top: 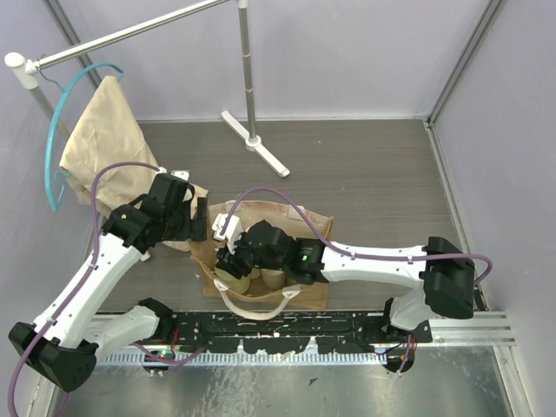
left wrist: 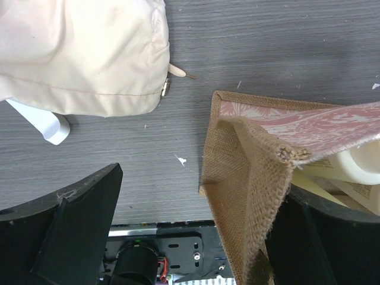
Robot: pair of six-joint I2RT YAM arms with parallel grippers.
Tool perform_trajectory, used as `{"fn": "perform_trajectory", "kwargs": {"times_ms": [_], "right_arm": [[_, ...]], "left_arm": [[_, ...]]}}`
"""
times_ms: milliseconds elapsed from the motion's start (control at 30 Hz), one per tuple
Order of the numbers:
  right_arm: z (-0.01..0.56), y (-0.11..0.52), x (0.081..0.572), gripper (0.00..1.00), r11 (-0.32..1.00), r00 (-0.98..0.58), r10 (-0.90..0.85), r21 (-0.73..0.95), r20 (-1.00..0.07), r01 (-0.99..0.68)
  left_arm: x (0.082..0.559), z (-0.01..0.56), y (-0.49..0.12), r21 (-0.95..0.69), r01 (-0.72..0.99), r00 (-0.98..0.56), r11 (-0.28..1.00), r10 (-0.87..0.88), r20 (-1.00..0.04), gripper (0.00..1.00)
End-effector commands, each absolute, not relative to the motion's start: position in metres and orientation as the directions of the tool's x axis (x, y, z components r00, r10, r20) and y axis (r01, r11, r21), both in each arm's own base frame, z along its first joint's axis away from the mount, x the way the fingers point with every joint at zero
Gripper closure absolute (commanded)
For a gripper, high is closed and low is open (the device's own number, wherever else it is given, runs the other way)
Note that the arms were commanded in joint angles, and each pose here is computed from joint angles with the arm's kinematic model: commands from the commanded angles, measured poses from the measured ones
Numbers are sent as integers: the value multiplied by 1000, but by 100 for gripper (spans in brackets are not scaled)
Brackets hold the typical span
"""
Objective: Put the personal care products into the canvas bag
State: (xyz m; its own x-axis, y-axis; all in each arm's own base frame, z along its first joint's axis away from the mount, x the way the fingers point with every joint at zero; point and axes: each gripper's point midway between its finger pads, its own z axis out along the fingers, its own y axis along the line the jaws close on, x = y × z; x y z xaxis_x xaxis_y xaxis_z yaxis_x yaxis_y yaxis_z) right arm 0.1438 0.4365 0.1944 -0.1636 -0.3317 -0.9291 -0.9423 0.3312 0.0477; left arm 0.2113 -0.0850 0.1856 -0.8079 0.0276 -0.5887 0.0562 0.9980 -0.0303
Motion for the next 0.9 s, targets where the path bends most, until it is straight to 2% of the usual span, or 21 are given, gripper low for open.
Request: {"fn": "perform_trajectory", "kwargs": {"times_ms": [0, 267, 667, 867], "right_arm": [[251, 453, 168, 99, 375, 7, -159, -67, -987, -925], [240, 458, 166, 99, 365, 6, -137, -57, -991, -929], [247, 454, 191, 99, 497, 48, -22, -53, -999, -866], [217, 454, 186, 99, 471, 23, -88, -62, -996, -880]], "left_arm": [[211, 193, -86, -43, 53, -805, 998, 17, -593, 2], [212, 192, -85, -37, 45, -806, 998, 15, -591, 2], [218, 193, -89, -37, 49, -810, 998, 18, -585, 2], [219, 193, -90, -34, 50, -813, 998, 21, -581, 2]]}}
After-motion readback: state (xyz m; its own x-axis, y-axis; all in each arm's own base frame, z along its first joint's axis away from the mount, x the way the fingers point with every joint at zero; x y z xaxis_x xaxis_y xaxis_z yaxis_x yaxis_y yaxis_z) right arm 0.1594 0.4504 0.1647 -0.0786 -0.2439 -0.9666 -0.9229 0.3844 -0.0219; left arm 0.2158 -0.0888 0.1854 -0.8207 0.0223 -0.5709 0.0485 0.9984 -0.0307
